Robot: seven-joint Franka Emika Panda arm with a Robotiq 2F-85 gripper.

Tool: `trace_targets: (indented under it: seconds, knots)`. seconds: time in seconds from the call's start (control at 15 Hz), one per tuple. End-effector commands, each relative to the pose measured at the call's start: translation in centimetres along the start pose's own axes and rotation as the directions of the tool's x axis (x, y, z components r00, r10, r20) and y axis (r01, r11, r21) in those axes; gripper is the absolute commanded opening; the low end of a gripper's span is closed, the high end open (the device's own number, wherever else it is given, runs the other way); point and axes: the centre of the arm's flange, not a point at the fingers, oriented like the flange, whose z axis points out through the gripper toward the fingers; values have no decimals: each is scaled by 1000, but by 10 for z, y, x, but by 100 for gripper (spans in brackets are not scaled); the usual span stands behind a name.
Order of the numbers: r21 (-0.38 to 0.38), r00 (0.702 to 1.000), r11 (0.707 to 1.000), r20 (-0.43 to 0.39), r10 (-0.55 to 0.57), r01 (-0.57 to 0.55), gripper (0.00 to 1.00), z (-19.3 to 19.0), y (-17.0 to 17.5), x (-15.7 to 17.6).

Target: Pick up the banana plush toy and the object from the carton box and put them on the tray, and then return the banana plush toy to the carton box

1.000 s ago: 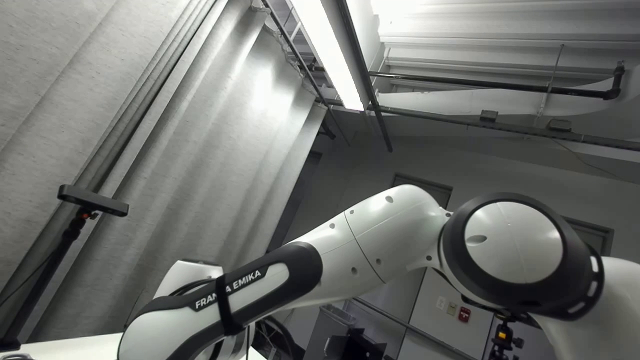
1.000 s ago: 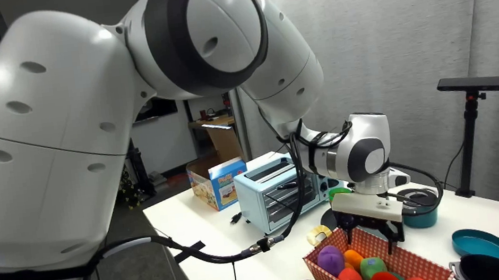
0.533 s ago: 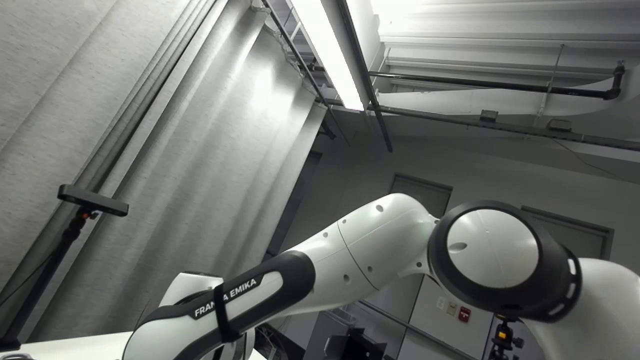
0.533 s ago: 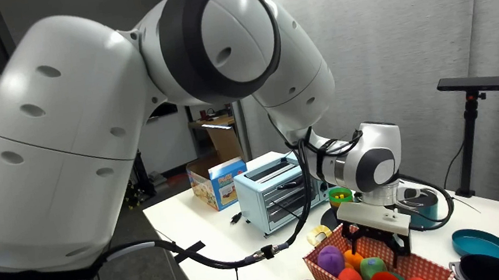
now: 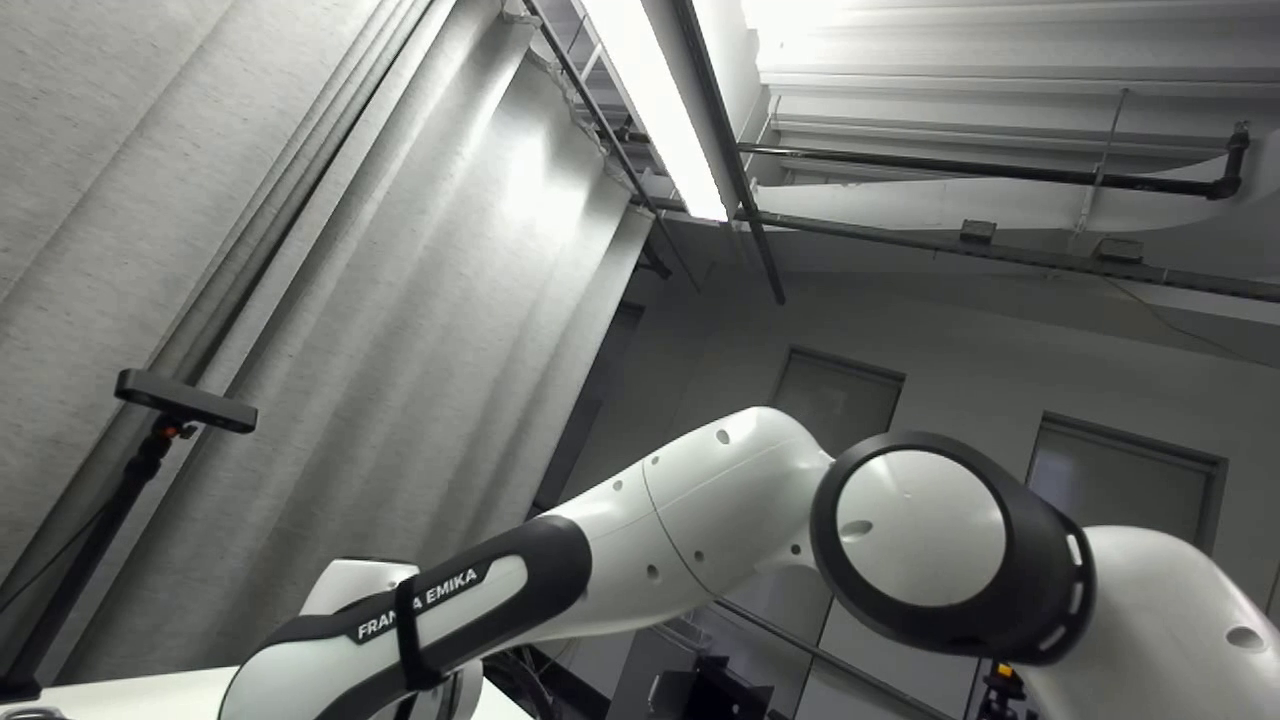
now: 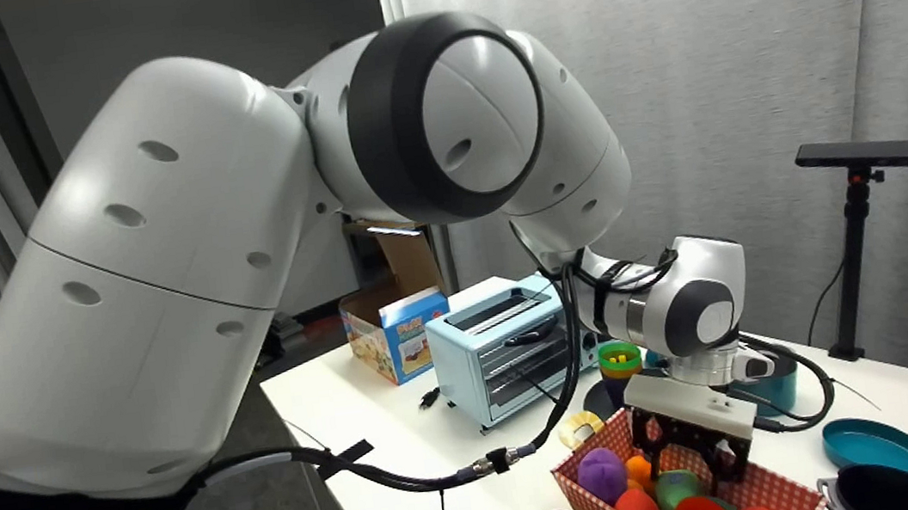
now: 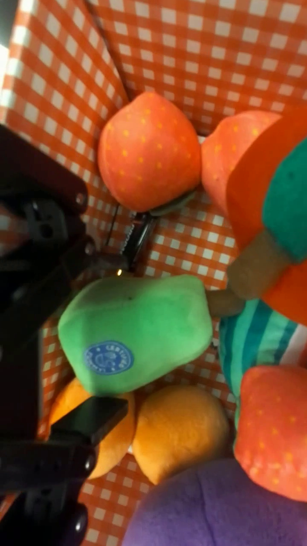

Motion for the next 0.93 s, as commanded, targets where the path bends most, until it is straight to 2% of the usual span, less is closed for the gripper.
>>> trace_targets:
  seconds: [0.0, 0.4, 0.87]
  knots:
    - [26, 1000, 999, 13, 21, -21, 45, -2, 8, 14]
    - [5, 1000, 1000, 2, 20, -20, 3, -11, -1, 2]
    - [-101, 998, 995, -54, 12, -17, 4, -37, -28, -43]
